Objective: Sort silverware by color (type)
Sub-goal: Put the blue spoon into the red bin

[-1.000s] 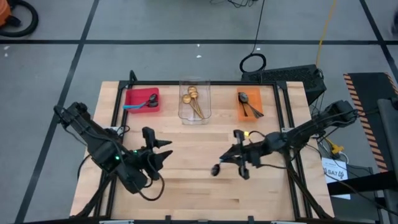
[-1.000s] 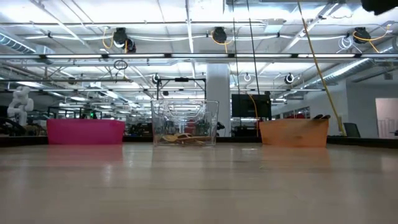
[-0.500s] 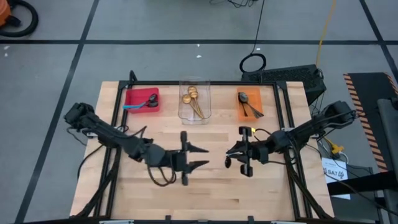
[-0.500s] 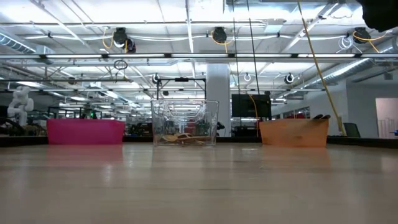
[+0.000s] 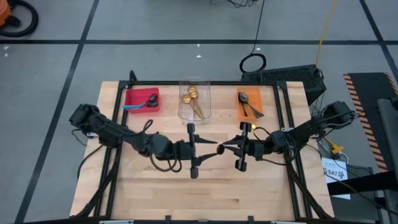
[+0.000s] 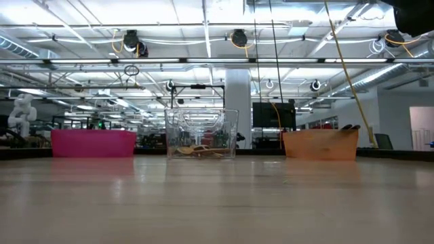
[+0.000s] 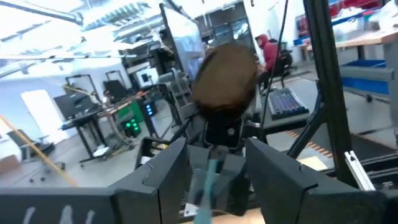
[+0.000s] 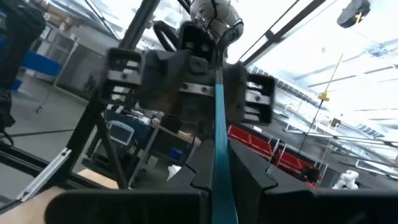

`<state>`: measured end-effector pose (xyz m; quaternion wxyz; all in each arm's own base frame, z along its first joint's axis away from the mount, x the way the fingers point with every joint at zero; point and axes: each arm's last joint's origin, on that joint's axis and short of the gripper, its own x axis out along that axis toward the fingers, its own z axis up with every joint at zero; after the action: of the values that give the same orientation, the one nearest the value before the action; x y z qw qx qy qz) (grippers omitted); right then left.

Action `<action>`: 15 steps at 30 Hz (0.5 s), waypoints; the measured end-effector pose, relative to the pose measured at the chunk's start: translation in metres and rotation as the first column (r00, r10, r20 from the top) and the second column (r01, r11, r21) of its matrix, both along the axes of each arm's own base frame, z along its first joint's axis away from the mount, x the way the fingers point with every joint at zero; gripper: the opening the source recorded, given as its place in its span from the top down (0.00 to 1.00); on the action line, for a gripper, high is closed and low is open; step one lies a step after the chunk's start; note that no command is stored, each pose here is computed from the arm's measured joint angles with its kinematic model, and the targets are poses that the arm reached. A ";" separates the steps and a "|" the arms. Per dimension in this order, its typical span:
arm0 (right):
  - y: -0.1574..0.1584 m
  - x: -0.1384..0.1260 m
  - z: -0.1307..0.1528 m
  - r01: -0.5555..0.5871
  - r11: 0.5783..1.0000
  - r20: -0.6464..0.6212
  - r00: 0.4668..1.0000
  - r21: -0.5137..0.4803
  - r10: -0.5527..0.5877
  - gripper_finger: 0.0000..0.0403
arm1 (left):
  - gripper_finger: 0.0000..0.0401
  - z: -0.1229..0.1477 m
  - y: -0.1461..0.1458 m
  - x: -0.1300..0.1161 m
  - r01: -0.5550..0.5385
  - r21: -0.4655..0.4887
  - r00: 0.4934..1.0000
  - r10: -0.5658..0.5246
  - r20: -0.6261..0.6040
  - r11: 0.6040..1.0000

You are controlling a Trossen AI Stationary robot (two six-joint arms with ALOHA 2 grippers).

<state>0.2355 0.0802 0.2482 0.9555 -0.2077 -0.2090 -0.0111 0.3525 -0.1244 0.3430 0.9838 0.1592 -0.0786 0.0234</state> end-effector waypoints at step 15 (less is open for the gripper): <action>0.000 0.000 0.001 -0.003 1.000 0.009 1.000 0.005 0.003 0.94 | 0.57 -0.008 0.012 0.014 0.072 -0.057 0.997 -0.069 0.043 0.996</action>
<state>0.2352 0.0804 0.2492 0.9552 -0.2047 -0.2134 -0.0113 0.3666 -0.1123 0.3352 0.9865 0.1269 -0.1038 -0.0058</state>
